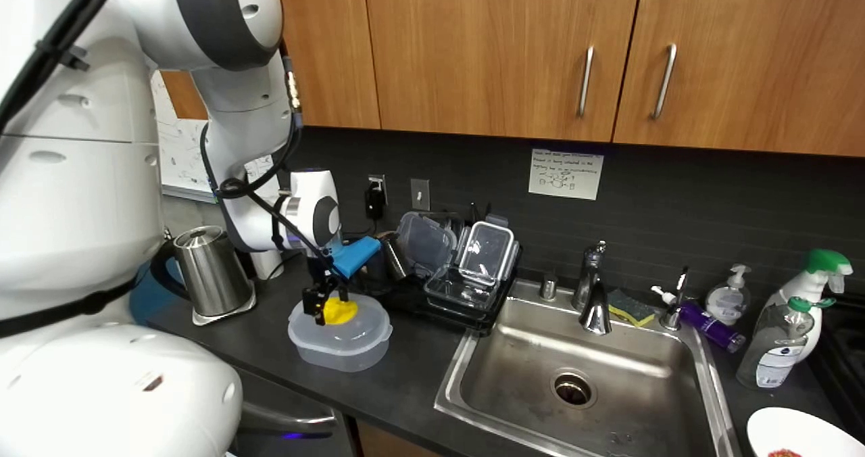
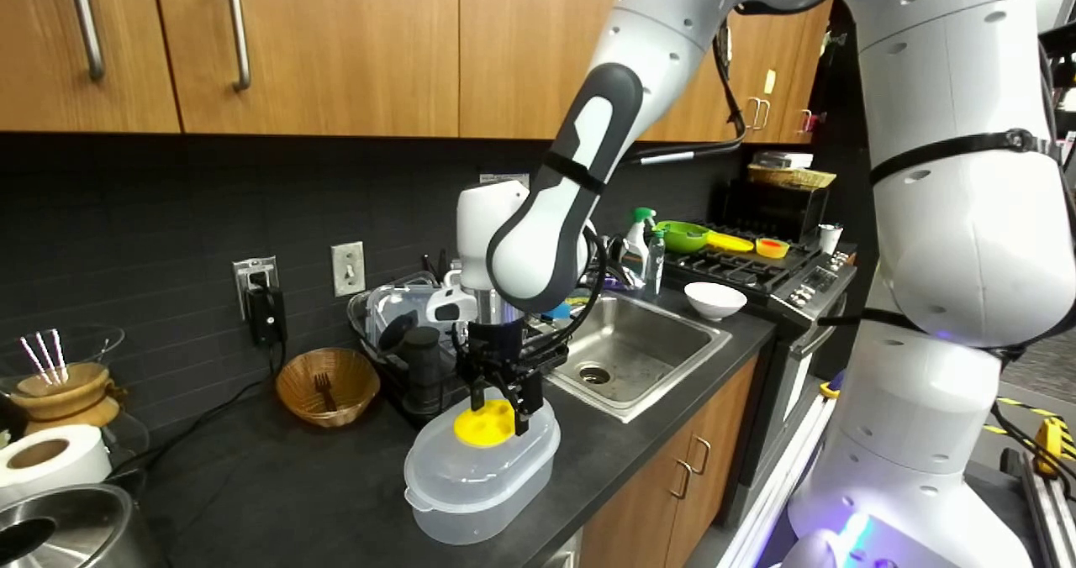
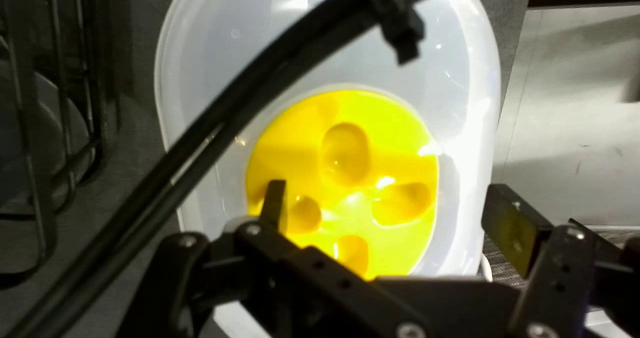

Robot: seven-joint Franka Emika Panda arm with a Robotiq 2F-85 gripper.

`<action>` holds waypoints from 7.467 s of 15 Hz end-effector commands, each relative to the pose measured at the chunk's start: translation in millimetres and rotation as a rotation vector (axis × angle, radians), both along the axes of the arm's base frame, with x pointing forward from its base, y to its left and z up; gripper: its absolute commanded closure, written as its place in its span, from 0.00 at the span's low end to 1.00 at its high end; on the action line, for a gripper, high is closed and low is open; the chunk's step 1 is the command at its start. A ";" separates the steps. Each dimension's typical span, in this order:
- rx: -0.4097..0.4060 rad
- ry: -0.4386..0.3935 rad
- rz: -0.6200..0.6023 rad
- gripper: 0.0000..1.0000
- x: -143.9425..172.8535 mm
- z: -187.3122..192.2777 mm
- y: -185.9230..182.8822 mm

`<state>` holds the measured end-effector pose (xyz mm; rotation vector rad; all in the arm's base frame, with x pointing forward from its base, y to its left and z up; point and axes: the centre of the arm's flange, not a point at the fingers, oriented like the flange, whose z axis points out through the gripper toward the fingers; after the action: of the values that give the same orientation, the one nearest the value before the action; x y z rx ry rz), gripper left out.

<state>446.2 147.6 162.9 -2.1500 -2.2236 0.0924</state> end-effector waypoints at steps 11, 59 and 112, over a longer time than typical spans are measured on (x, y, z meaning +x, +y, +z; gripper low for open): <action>-0.001 -0.017 -0.040 0.00 -21.4 13.2 -1.4; -0.076 0.128 -0.013 0.00 16.2 -5.2 13.7; -0.101 0.174 -0.046 0.00 36.6 6.0 23.5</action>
<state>477.3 168.3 169.2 -2.1459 -2.1214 0.3621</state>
